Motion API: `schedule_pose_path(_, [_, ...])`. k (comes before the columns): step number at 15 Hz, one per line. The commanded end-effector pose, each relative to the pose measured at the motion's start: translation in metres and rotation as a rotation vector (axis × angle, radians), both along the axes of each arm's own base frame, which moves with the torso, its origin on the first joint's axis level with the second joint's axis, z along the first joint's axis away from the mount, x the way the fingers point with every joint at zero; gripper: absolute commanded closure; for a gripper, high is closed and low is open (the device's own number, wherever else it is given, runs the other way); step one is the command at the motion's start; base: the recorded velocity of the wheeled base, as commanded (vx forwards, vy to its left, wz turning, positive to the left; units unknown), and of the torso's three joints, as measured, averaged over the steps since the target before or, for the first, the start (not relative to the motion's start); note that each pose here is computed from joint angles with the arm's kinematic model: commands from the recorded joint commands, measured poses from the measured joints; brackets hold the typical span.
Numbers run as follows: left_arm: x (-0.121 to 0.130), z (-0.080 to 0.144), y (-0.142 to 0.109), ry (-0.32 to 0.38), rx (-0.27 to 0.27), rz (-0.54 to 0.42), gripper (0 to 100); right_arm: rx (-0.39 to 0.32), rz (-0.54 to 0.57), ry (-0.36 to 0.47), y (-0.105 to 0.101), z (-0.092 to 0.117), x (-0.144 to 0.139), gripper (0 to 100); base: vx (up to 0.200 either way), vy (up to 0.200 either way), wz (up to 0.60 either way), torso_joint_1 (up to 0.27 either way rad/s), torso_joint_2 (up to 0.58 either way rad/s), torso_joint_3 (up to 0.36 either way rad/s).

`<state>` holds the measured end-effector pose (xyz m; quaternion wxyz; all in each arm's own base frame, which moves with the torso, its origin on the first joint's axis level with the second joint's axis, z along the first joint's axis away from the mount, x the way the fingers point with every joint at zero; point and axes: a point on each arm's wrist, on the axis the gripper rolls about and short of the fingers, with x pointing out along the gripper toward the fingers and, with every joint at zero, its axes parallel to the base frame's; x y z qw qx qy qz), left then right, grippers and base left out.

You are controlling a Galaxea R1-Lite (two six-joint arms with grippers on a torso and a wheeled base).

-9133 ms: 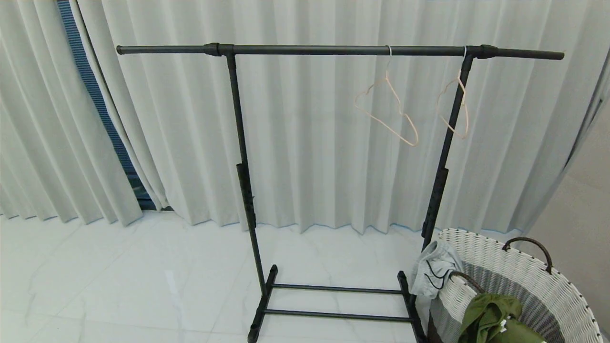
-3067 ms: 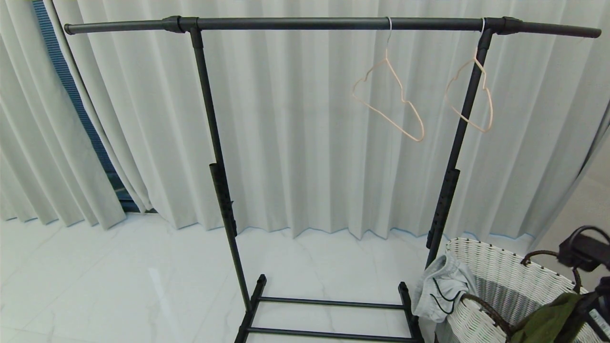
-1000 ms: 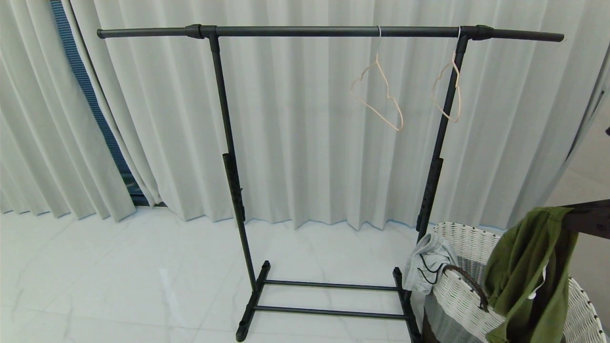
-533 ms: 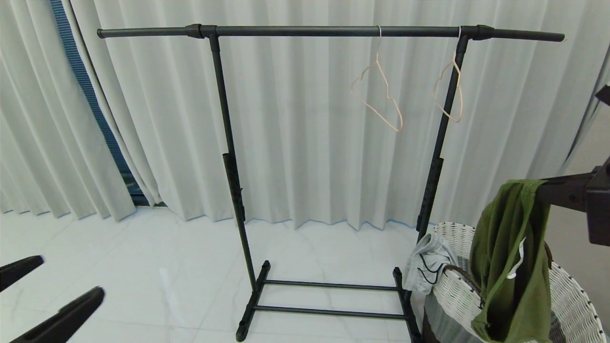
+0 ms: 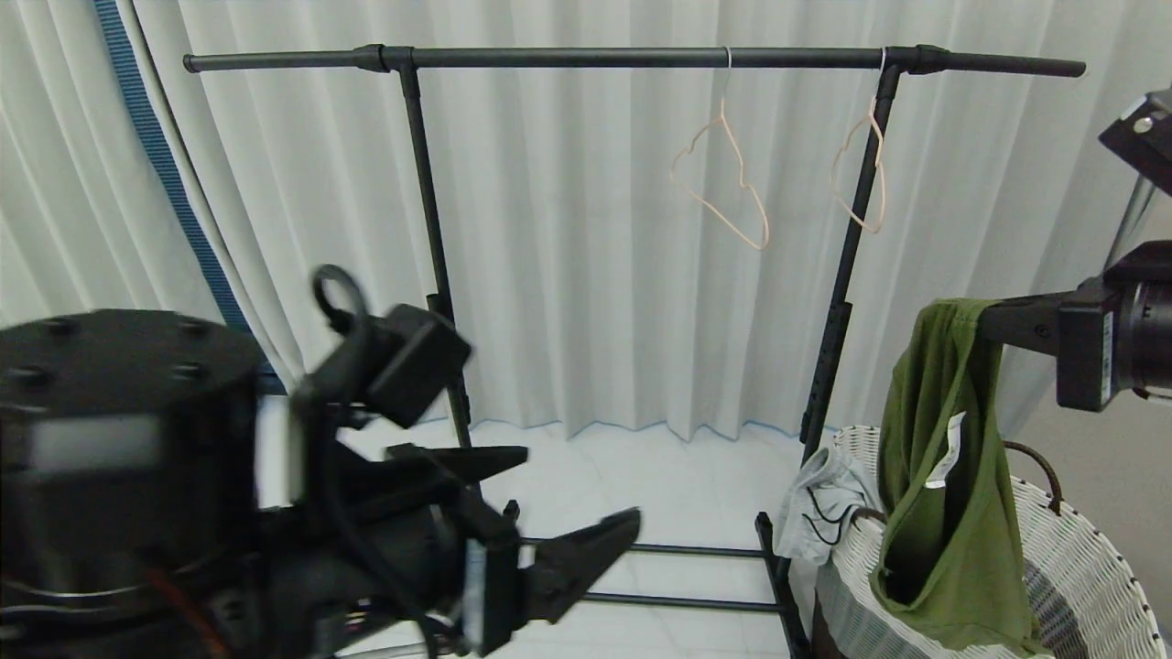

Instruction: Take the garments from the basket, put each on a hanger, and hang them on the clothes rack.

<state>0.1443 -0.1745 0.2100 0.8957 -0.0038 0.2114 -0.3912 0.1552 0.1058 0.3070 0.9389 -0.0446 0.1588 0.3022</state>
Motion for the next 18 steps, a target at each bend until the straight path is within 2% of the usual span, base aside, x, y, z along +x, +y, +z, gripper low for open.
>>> schedule_pose_path(1, [0.023,-0.044,-0.100,0.101,0.032,-0.065,0,-0.003,0.000,0.007,0.001,-0.002,0.002,100,0.000,0.000,0.00,0.000,0.00,0.000])
schedule_pose_path(2, [0.030,-0.049,-0.133,0.128,-0.006,-0.075,0,0.000,-0.001,0.008,0.001,-0.002,0.001,100,0.000,0.000,0.00,0.000,0.00,0.000])
schedule_pose_path(3, [0.034,-0.053,-0.155,0.142,-0.032,-0.073,0,0.001,-0.001,0.009,0.001,-0.002,0.001,100,0.000,0.000,0.00,0.000,0.00,0.000])
schedule_pose_path(6, [0.053,-0.070,-0.194,0.137,-0.049,-0.024,0,0.005,-0.005,0.013,0.001,-0.002,0.001,100,0.000,0.000,0.00,0.000,0.00,0.000])
schedule_pose_path(10, [0.066,-0.096,-0.208,0.160,-0.021,-0.003,0,0.019,-0.011,0.023,0.001,-0.002,0.001,100,0.000,0.000,0.00,0.000,0.00,0.000])
schedule_pose_path(13, [0.088,-0.111,-0.205,0.174,-0.010,0.059,0,0.022,-0.004,0.018,0.001,-0.001,0.000,100,0.000,0.000,0.00,0.000,0.00,0.000])
schedule_pose_path(18, [0.091,-0.131,-0.207,0.213,0.022,0.033,0,0.022,0.009,0.018,0.003,-0.001,-0.002,100,0.000,0.000,0.00,0.000,0.00,0.000])
